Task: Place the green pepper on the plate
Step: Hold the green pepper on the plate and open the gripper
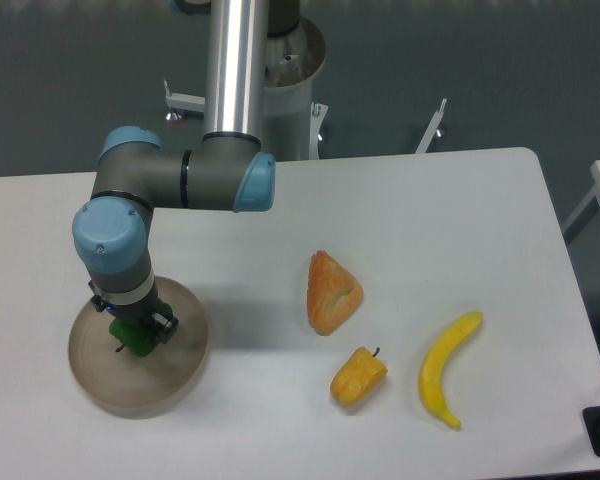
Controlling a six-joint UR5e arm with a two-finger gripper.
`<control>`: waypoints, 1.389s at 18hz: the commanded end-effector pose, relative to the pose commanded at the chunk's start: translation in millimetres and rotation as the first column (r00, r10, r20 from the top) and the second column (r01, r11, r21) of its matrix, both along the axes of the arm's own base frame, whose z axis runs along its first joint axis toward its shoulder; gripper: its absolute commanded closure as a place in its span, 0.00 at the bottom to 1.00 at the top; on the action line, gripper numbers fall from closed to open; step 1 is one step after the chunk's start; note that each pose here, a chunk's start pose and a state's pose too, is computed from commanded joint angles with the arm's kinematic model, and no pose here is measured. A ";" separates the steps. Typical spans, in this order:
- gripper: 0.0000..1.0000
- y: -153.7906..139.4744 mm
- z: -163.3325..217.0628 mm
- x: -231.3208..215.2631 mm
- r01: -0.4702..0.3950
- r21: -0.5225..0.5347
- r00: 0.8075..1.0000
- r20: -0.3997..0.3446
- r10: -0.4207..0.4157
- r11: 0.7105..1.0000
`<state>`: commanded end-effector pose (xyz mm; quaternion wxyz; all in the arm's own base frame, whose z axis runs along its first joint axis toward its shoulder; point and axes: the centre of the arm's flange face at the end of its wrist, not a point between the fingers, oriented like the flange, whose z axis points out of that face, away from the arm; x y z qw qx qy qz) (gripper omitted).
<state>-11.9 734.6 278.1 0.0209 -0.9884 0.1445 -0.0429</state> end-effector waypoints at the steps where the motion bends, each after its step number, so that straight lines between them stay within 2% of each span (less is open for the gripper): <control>1: 0.58 0.5 -0.4 0.0 0.000 0.000 1.000 0.001 0.000 1.000; 5: 0.58 2.7 -3.2 -0.3 -0.021 0.008 1.000 0.002 0.021 1.000; 25: 0.56 4.6 -11.4 4.5 -0.018 -0.002 1.000 0.010 0.018 1.000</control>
